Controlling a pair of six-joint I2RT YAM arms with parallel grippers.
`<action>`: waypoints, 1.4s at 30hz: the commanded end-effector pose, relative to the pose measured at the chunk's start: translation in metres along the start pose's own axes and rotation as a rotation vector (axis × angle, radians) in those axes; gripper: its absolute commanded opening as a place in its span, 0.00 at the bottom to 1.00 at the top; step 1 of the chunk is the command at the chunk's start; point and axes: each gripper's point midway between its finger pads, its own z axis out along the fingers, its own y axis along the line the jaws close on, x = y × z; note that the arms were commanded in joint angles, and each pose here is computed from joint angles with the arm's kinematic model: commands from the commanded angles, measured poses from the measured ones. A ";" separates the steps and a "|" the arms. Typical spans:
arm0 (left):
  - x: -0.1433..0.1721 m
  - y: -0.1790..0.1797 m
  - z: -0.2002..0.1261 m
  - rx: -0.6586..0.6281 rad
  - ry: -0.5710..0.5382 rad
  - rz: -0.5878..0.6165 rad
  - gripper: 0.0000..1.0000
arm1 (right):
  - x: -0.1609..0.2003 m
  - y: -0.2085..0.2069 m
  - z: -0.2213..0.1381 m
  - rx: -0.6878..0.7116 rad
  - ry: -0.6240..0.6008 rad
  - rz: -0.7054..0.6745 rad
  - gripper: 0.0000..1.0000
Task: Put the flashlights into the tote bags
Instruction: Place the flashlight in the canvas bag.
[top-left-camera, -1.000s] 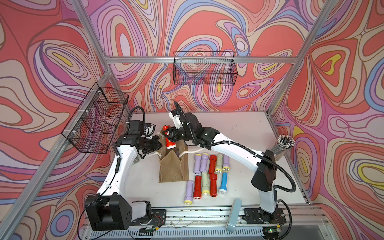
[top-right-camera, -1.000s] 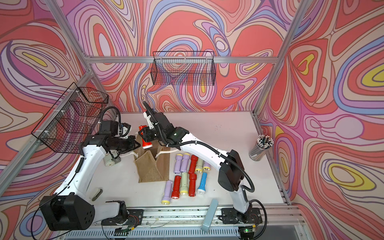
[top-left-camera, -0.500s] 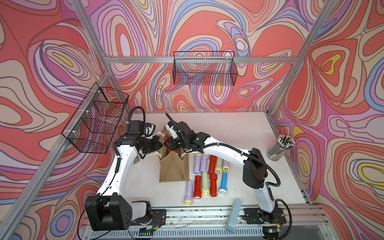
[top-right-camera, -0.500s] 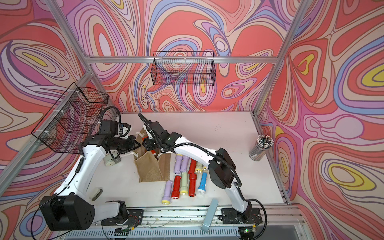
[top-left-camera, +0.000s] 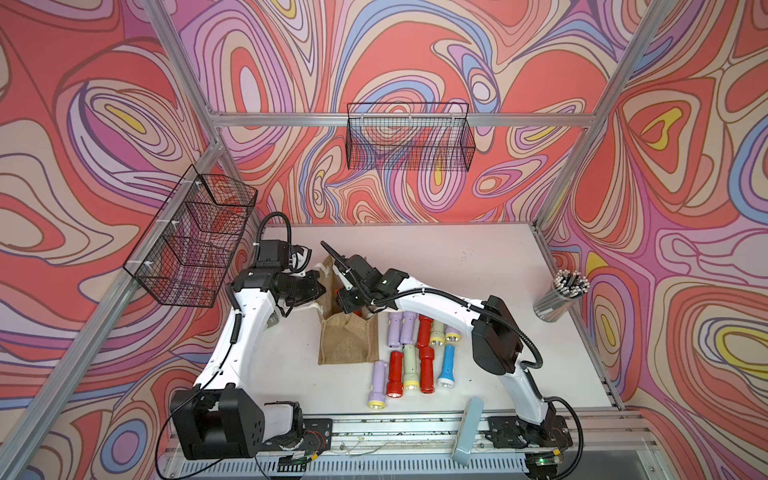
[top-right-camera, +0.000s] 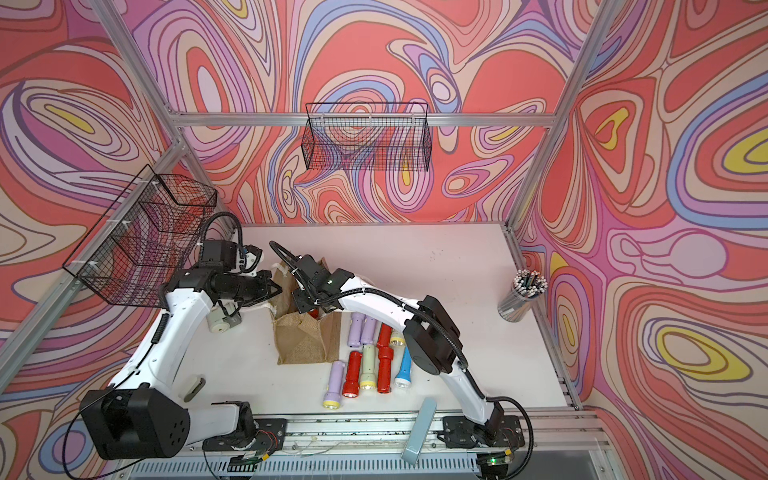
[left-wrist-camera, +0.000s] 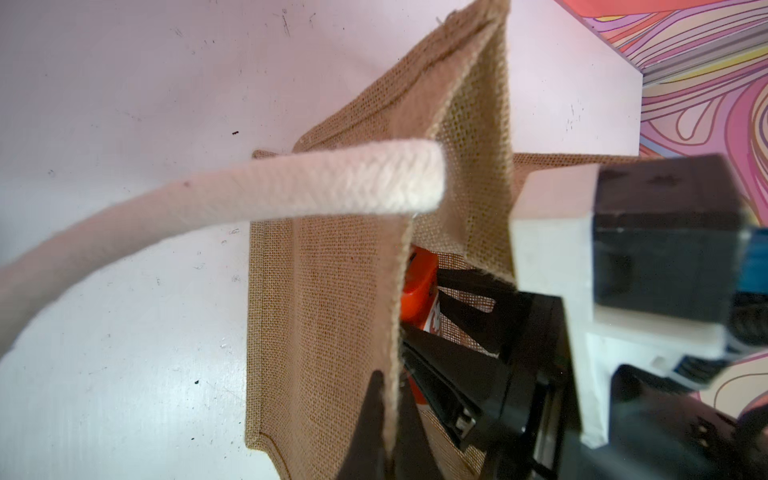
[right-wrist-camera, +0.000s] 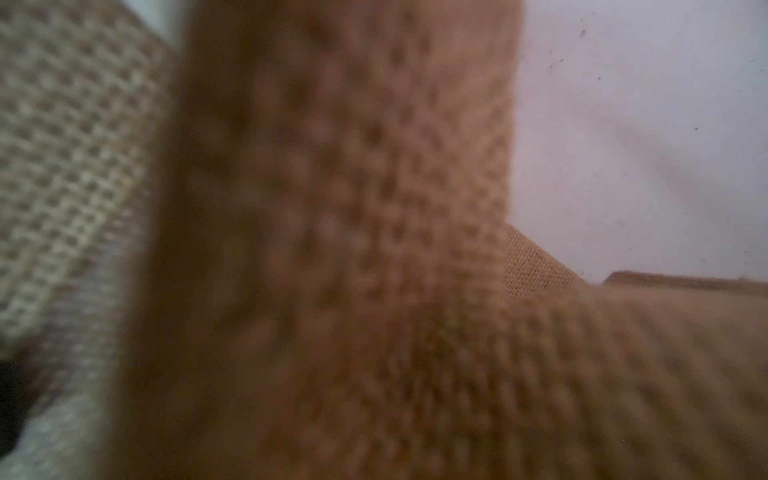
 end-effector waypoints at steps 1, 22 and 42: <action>0.004 -0.003 0.001 0.015 0.015 0.001 0.00 | 0.041 -0.024 0.021 0.117 0.141 -0.015 0.04; 0.010 -0.001 0.005 0.022 0.026 -0.010 0.00 | 0.102 -0.040 0.045 0.149 0.319 0.052 0.36; 0.009 0.004 0.007 -0.002 0.025 -0.004 0.00 | 0.043 -0.027 -0.008 0.147 0.183 0.016 0.65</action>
